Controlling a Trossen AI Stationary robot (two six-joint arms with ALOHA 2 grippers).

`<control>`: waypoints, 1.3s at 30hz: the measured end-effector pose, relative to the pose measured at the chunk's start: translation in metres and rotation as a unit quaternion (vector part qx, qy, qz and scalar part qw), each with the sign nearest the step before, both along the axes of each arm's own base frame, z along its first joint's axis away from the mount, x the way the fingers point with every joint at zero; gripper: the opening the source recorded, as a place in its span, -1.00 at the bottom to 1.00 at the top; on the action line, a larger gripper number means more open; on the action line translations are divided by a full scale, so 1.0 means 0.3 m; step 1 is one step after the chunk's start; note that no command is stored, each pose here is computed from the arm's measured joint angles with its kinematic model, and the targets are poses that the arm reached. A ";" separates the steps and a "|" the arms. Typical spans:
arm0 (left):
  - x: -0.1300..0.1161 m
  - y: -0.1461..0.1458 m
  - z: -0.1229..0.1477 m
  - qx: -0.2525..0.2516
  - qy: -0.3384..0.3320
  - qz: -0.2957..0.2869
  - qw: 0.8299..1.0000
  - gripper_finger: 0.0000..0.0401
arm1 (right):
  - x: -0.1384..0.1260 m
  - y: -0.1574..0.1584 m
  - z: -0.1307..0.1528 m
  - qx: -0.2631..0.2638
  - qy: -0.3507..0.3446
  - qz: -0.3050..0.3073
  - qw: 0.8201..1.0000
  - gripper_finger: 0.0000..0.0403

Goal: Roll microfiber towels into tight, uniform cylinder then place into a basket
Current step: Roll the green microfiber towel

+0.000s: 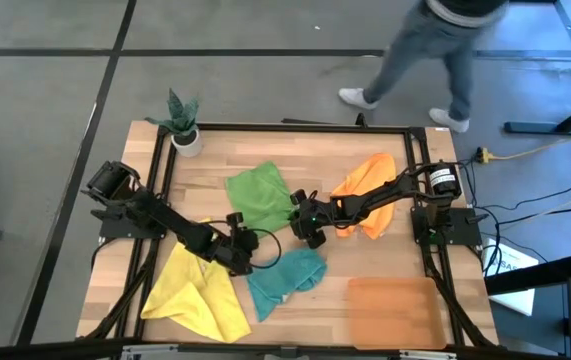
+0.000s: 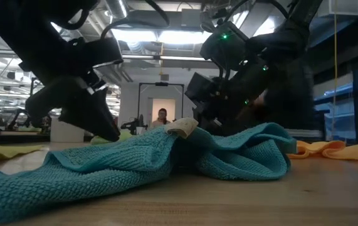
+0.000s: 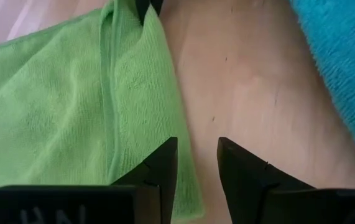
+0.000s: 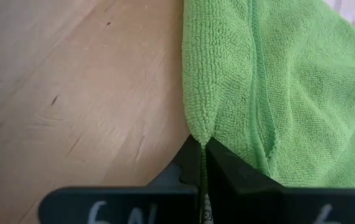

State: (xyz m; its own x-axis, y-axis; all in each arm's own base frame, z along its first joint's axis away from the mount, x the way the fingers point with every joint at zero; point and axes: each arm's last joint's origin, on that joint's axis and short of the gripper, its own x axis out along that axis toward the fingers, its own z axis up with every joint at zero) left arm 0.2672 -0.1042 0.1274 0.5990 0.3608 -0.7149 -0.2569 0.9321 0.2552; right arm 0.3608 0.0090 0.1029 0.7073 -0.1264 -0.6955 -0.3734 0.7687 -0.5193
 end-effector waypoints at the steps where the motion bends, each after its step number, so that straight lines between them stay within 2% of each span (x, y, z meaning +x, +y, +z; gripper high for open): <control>1: -0.003 0.001 -0.002 0.000 0.004 0.002 1.000 -0.48 | 0.000 0.000 0.000 0.000 0.000 0.000 1.000 -0.96; 6: -0.010 0.005 -0.031 0.002 0.022 0.018 1.000 -0.48 | 0.000 0.000 0.000 0.001 0.000 -0.001 1.000 -0.96; 13: -0.007 0.003 -0.076 0.028 0.040 0.026 0.998 -0.49 | 0.000 0.000 0.000 0.001 0.000 -0.001 1.000 -0.95; 21: -0.008 0.006 -0.085 0.034 0.044 0.029 0.998 -0.51 | 0.000 0.000 0.000 0.001 0.000 -0.001 1.000 -0.95; 25: -0.009 0.006 -0.086 0.036 0.045 0.030 0.998 -0.62 | 0.000 0.000 0.000 0.001 0.000 -0.001 1.000 -0.95; 32: -0.012 0.008 -0.089 0.037 0.051 0.030 0.998 -0.95 | 0.000 0.000 0.000 0.001 0.000 -0.001 1.000 -0.95; 39: -0.013 0.009 -0.090 0.037 0.053 0.031 0.997 -0.99 | 0.000 -0.001 0.000 0.001 -0.001 -0.002 1.000 -0.95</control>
